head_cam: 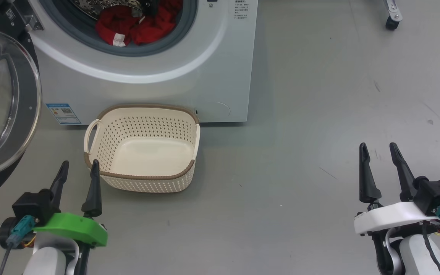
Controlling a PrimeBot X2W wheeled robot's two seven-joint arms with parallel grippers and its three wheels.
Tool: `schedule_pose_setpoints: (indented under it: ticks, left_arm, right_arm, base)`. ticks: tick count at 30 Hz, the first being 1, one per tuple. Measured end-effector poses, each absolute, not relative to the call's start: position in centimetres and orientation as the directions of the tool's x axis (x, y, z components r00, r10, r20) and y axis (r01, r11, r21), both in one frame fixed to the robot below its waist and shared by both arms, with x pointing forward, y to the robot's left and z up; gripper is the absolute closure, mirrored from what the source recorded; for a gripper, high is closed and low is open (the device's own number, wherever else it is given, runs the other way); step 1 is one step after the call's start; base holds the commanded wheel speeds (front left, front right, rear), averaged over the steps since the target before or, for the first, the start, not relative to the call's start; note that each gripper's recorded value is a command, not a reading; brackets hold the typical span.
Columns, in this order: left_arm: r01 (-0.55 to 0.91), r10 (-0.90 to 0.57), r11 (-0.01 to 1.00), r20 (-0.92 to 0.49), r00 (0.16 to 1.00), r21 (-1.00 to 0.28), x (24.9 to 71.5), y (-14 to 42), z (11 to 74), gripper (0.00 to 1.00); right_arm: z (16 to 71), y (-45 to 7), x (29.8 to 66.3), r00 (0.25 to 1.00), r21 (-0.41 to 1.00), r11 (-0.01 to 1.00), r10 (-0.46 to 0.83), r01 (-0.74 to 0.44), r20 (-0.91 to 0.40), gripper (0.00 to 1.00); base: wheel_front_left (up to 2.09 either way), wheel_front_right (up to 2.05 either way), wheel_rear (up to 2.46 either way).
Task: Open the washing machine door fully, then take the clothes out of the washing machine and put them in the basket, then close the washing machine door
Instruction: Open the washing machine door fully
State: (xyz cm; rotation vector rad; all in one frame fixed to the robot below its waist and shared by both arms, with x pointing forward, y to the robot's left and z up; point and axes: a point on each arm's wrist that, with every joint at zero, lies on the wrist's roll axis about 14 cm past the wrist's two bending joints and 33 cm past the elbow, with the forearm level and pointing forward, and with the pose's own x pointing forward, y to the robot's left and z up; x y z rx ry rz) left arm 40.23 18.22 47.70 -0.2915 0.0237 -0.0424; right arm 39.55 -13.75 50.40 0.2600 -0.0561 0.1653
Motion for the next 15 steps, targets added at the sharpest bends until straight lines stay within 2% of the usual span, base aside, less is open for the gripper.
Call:
schedule_pose_setpoints:
  ticks: [15]
  left_arm:
    - [0.047,-0.051,0.954,-0.005,0.999,-0.295,39.60,17.94,47.98,0.00]
  right_arm:
    - [50.69,-13.80,39.45,0.985,0.253,0.953,0.152,-0.169,0.085,0.00]
  base:
    - [0.00,0.00,0.00]
